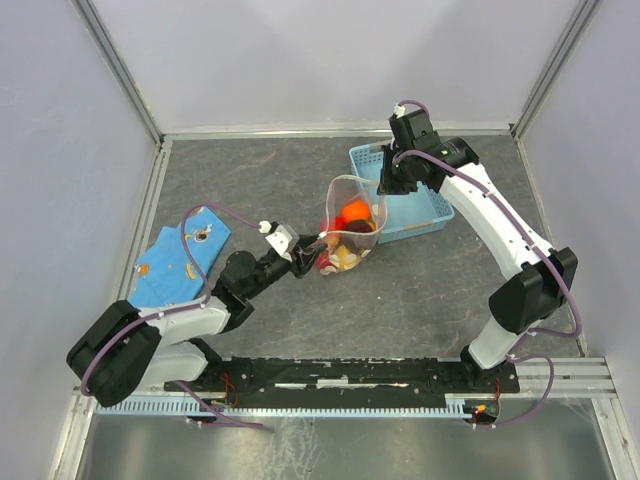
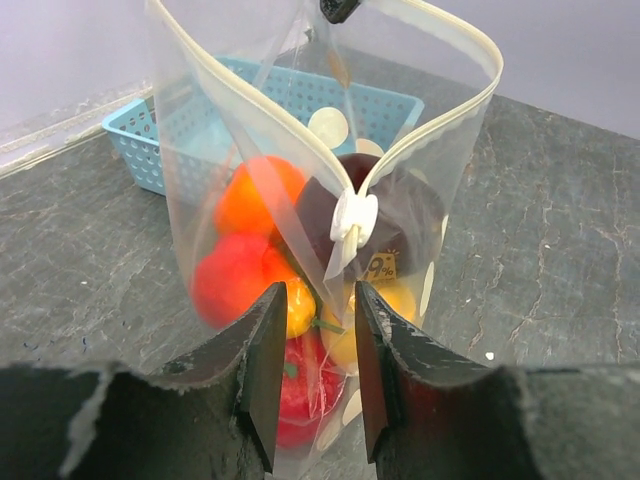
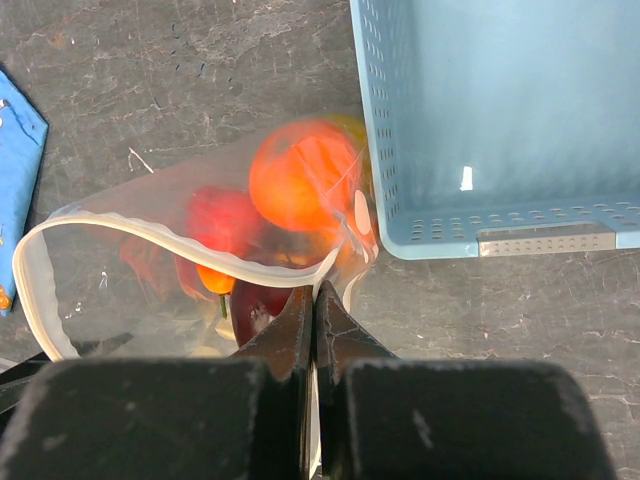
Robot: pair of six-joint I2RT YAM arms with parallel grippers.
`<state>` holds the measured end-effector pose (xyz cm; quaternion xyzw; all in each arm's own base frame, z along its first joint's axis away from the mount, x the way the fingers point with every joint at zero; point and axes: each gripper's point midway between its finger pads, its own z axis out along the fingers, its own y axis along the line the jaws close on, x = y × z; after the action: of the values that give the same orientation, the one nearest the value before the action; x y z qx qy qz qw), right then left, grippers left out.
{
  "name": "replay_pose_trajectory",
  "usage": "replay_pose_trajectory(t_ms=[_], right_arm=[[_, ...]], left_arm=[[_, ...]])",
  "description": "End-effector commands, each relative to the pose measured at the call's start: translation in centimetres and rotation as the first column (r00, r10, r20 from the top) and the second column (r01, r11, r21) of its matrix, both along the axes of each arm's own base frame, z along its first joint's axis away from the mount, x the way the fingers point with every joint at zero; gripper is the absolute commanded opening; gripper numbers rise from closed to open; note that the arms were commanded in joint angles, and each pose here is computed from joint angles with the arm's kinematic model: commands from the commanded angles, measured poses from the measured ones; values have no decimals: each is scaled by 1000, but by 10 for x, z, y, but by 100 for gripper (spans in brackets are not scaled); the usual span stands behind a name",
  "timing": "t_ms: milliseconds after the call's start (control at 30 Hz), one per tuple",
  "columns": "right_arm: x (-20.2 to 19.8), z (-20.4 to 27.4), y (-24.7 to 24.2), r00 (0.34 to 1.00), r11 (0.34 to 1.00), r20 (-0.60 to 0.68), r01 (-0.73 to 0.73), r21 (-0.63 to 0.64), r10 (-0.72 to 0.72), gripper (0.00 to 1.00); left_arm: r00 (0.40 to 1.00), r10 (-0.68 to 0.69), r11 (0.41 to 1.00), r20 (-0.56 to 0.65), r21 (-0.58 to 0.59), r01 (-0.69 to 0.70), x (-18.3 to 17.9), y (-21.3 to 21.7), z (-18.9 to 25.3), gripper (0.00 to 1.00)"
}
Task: Place the food in the zip-top bag and seal the zipper
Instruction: Zip the zipper food storage bag at the center of the board.
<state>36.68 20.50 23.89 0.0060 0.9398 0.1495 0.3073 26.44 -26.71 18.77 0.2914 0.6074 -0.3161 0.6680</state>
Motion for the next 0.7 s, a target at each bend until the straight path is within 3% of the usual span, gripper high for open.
replay_pose_trajectory(t_ms=[0, 100, 267, 333, 500, 667], right_arm=[[1, 22, 1, 998, 999, 62, 8, 48, -10, 2], [1, 21, 2, 998, 999, 60, 7, 50, -10, 2], [1, 21, 3, 998, 999, 59, 5, 54, -9, 2], [1, 20, 2, 998, 999, 58, 6, 50, -9, 1], [2, 27, -14, 996, 999, 75, 38, 15, -39, 2], [1, 29, -37, 993, 995, 80, 93, -38, -89, 1]], left_arm=[[993, -53, 996, 107, -61, 59, -1, -12, 38, 42], [992, -65, 995, 105, -72, 73, -2, -15, 40, 46], [992, -63, 995, 110, -73, 71, 3, -19, 41, 44], [992, -61, 995, 114, -69, 69, 5, -19, 41, 35], [988, -56, 997, 144, -38, 62, 0, -13, 48, 3], [988, -23, 1000, 150, 20, 20, -4, 0, 51, 3]])
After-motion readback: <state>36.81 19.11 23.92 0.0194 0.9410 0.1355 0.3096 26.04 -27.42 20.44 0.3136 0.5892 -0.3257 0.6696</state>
